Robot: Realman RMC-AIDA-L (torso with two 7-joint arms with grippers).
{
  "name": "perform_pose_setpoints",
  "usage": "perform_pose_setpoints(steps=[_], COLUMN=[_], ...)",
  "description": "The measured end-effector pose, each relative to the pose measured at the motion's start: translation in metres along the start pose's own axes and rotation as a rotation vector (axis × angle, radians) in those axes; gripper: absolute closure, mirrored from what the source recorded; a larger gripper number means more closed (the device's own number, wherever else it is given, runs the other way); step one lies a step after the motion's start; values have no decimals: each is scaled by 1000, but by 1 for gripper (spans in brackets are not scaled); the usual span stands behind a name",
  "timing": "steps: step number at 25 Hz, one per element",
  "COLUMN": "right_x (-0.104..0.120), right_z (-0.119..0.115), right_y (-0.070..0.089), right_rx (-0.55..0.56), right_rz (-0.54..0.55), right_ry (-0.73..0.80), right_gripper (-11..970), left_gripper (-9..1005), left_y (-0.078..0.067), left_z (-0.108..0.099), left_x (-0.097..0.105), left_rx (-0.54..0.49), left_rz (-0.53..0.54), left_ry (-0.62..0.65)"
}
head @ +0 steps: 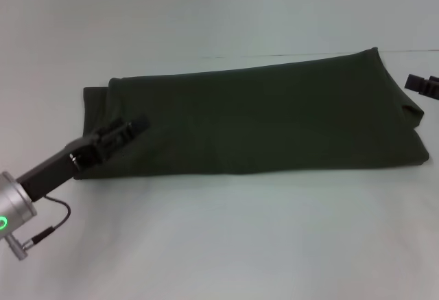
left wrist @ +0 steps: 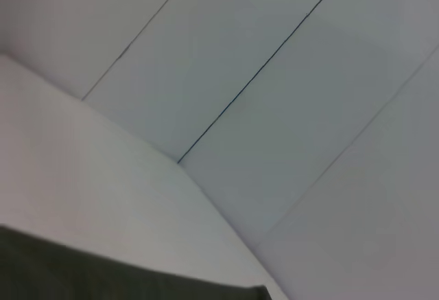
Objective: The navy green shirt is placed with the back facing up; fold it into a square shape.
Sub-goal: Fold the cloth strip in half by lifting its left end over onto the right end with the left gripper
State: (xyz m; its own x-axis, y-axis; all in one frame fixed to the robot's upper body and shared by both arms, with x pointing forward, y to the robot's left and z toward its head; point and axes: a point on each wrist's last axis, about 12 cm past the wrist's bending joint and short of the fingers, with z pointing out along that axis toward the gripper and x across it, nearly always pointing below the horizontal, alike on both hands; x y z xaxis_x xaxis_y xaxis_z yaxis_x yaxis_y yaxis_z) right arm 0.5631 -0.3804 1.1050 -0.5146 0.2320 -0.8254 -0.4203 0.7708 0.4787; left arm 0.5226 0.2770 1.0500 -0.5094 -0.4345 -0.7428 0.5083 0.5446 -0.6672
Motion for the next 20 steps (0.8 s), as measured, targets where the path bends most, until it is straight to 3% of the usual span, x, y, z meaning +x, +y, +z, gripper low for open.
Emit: perform_pose_setpoints(steps=[5, 13, 20], right_x=[2, -5, -11], right_z=[-3, -4, -3], right_y=[-1, -4, -5], right_rx=[2, 15, 21], right_rz=[13, 2, -7], right_ry=[19, 9, -1], right_gripper=[128, 128, 129], left_gripper=[74, 74, 75], left_y=[1, 12, 17], left_z=[-8, -31, -37], left_x=[11, 25, 27], left_rx=[-13, -114, -164], left_rz=[-86, -259, -295], left_ry=[36, 26, 32])
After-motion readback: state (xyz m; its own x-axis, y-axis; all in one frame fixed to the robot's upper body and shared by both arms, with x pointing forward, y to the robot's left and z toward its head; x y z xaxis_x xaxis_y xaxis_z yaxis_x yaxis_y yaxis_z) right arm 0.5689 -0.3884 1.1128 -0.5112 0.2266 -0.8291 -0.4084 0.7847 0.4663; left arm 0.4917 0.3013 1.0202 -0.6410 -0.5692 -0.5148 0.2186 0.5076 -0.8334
